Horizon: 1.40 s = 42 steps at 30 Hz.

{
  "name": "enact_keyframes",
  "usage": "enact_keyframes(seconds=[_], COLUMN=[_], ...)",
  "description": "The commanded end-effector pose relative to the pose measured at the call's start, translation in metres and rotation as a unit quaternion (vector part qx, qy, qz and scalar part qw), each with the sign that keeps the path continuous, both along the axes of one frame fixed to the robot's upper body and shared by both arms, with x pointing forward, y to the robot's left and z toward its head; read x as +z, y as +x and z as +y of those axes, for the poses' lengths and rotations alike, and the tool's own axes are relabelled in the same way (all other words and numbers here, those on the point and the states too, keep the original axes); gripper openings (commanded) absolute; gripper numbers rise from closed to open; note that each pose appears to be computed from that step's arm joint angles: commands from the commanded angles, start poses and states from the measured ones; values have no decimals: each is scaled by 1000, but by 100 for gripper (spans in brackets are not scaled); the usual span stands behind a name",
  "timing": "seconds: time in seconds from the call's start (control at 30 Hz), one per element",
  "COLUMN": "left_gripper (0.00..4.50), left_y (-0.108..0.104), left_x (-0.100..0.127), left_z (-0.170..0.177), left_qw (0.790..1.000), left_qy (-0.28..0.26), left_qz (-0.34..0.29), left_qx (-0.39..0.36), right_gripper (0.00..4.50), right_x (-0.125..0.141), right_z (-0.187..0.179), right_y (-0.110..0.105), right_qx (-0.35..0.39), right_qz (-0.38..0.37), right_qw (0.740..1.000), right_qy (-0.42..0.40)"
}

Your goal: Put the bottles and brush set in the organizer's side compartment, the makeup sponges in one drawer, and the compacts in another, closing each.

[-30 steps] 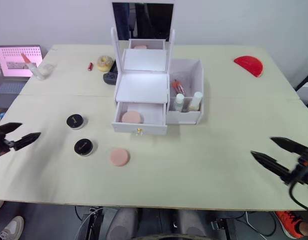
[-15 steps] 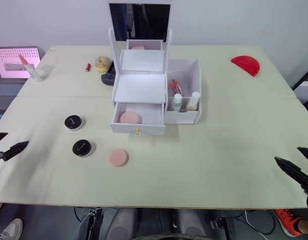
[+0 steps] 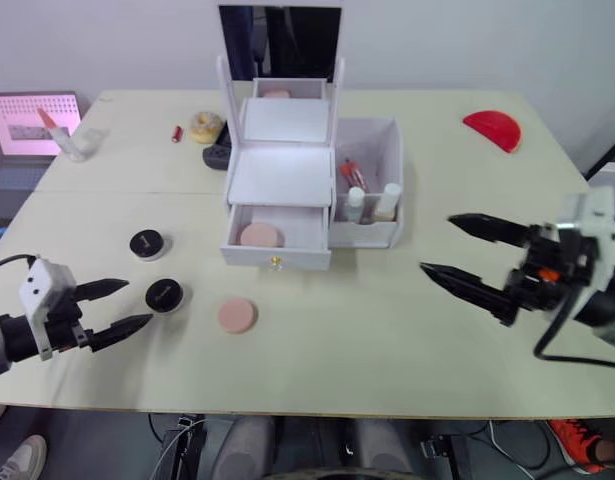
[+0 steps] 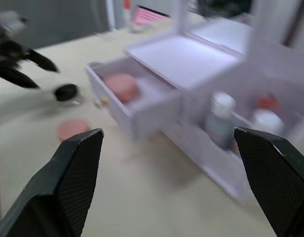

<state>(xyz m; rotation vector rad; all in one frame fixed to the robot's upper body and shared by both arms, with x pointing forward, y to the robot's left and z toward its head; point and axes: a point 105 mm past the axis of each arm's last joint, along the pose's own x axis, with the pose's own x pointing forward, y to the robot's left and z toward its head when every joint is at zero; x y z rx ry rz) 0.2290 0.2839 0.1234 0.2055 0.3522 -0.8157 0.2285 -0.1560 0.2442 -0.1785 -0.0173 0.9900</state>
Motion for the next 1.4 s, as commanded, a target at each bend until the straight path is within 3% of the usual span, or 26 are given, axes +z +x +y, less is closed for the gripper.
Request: enact_keyframes(seconds=[0.03, 0.33, 0.8, 1.07, 1.17, 1.23, 1.4], left_gripper=[448, 448, 448, 448, 369, 274, 265], left_y=[1, 6, 21, 18, 18, 17, 17], left_x=[11, -4, -44, -42, -42, -42, -35], left_z=[-24, -90, -106, -112, -114, -115, -115], left_qw=[999, 987, 986, 985, 984, 984, 984], left_qy=[-5, -8, 21, -4, -10, -14, -25], left_qz=[-4, -18, -31, -21, -20, -17, -20], left_qx=[-51, -161, -161, -172, -174, -177, -175], right_gripper=[450, 450, 450, 450, 450, 450, 450], right_x=[9, 28, 34, 33, 29, 28, 26], right_z=[15, 28, 32, 30, 30, 30, 29], right_y=[4, 26, 27, 28, 29, 29, 29], right_qx=[55, 118, 119, 108, 104, 103, 100], right_qz=[-9, -40, -56, -55, -52, -50, -48], right_qw=[998, 992, 991, 992, 993, 993, 993], right_qy=[0, -12, -18, -22, -25, -25, -27])
